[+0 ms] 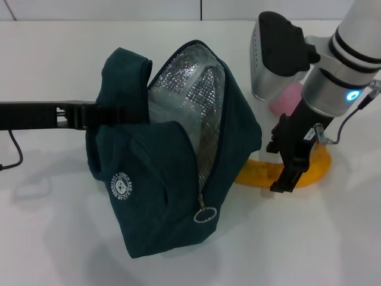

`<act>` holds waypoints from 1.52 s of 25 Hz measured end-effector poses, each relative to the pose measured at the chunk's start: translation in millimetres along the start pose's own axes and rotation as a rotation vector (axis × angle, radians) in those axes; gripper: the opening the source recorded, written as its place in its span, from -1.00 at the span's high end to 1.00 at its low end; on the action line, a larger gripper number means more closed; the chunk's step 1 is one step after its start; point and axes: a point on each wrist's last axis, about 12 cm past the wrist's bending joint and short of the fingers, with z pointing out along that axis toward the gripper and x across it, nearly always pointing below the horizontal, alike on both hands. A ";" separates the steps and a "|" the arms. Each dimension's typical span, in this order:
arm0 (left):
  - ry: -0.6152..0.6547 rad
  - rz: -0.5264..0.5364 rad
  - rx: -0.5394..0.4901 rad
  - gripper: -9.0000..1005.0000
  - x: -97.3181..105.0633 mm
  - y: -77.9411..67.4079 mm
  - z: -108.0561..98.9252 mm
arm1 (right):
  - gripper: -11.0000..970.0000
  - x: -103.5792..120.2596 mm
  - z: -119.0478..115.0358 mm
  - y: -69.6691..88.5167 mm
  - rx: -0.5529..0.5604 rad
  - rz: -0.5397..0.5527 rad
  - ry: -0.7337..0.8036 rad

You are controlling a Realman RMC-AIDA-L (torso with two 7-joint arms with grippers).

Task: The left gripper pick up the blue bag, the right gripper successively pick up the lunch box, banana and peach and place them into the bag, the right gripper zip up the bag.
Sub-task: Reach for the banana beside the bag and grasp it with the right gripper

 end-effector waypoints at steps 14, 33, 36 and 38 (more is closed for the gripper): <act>0.005 -0.002 0.018 0.91 -3.1 0.3 5.1 | -0.76 -3.5 13.3 -1.1 0.000 -0.005 -0.008; 0.006 0.002 0.021 0.91 -4.9 -0.1 6.5 | -0.29 -0.9 18.5 -1.7 0.003 0.004 0.003; 0.006 0.002 0.021 0.91 -4.9 -0.1 6.5 | -0.23 0.2 20.0 -1.3 -0.001 0.004 0.010; 0.006 0.002 0.021 0.91 -4.8 -0.1 6.4 | -0.18 0.4 20.3 -1.2 -0.001 0.004 0.012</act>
